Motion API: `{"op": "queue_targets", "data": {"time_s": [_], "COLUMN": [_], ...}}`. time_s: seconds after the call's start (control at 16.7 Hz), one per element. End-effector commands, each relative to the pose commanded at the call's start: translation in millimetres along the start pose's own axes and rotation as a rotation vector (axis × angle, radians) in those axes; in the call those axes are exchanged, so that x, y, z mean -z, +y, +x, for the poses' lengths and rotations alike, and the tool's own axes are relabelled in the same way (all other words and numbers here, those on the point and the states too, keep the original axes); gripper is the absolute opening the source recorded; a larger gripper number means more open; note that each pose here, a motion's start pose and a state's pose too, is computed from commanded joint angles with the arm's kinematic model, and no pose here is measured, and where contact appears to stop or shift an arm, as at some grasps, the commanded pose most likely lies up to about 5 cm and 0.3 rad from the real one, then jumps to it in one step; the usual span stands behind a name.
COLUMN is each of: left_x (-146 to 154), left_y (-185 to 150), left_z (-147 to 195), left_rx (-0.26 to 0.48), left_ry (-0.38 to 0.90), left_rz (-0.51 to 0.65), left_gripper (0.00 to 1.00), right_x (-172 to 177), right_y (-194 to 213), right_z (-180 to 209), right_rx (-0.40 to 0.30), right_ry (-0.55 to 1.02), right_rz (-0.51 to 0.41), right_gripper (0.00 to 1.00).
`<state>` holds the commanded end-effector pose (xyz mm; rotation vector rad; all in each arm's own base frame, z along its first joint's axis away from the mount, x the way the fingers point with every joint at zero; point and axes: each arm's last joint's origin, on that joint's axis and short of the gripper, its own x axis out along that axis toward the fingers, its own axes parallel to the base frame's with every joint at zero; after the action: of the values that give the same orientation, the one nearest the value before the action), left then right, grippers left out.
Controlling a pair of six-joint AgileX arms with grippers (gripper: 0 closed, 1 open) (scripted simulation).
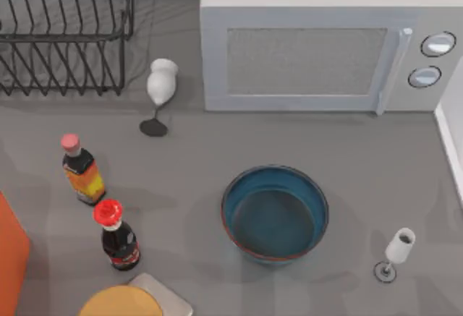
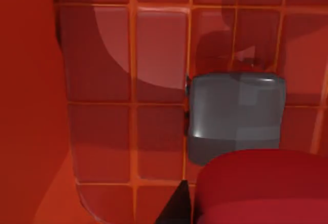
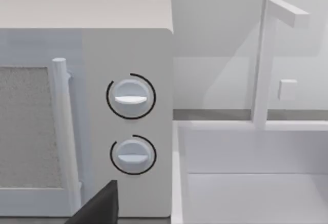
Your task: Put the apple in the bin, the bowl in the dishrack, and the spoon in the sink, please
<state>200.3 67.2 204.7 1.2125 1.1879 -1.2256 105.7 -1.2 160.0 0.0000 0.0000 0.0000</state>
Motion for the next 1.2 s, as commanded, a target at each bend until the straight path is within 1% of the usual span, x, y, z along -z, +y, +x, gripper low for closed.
{"op": "queue_targets", "data": {"time_s": [0.24,0.3,0.84,0.9,1.02,1.2], "left_x": [0.0,0.0,-0.1,-1.0,-5.1,-14.8], "left_y": [0.0,0.0,0.0,-0.6,-3.9,-13.9], "left_z": [0.0,0.0,-0.2,-0.7,-2.7,-5.4], "left_rx": [0.000,0.000,-0.001,-0.011,-0.064,-0.201], "left_ry": [0.000,0.000,0.000,0.003,0.017,0.038], "left_rz": [0.000,0.000,0.000,-0.004,-0.033,-0.139], "left_gripper": [0.98,1.00,1.00,1.00,1.00,1.00], "right_x": [0.0,0.0,0.0,0.0,0.0,0.0], "right_y": [0.0,0.0,0.0,0.0,0.0,0.0], "right_z": [0.0,0.0,0.0,0.0,0.0,0.0], "right_rx": [0.000,0.000,0.000,0.000,0.000,0.000], "right_ry": [0.000,0.000,0.000,0.000,0.000,0.000], "right_rz": [0.000,0.000,0.000,0.000,0.000,0.000], "right_gripper": [1.00,1.00,1.00,1.00,1.00,1.00]}}
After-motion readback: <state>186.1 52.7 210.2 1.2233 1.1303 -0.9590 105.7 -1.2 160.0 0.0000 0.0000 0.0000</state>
